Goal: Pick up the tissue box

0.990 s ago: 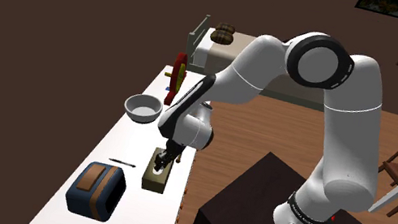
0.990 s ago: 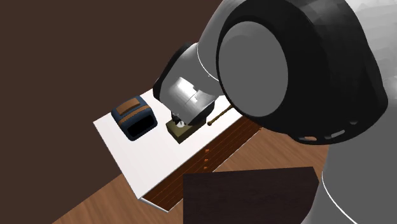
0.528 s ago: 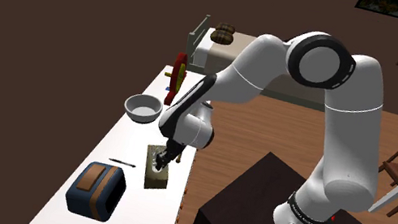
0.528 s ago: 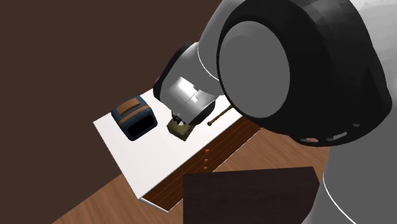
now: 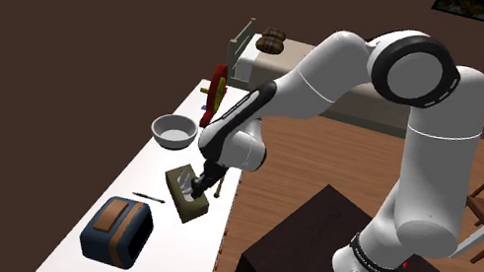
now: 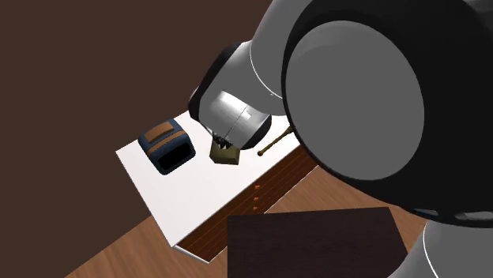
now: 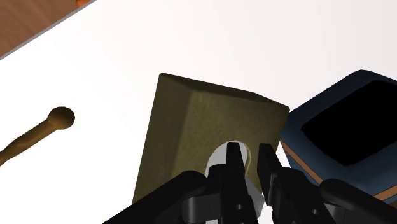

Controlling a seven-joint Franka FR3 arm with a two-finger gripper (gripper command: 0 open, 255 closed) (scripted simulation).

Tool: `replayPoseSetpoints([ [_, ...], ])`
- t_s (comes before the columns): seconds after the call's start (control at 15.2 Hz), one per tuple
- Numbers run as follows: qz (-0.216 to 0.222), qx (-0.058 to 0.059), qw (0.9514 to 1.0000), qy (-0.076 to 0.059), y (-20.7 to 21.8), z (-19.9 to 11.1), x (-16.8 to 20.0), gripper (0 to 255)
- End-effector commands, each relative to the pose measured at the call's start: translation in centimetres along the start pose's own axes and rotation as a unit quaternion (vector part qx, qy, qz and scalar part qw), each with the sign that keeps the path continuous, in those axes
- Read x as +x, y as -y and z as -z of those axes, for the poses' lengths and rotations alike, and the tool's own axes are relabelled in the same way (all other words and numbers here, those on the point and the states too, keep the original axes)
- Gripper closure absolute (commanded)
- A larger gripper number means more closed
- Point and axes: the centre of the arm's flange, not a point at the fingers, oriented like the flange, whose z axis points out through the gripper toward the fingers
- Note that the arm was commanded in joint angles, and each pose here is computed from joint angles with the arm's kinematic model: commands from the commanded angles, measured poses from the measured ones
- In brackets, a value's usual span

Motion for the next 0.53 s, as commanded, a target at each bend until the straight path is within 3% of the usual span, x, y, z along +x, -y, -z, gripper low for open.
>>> replayPoseSetpoints([
  [0.0, 0.0, 0.0, 1.0, 0.0, 0.3, 1.0, 0.0, 255],
  [0.46, 0.0, 0.0, 1.0, 0.0, 1.3, 3.5, 0.5, 255],
])
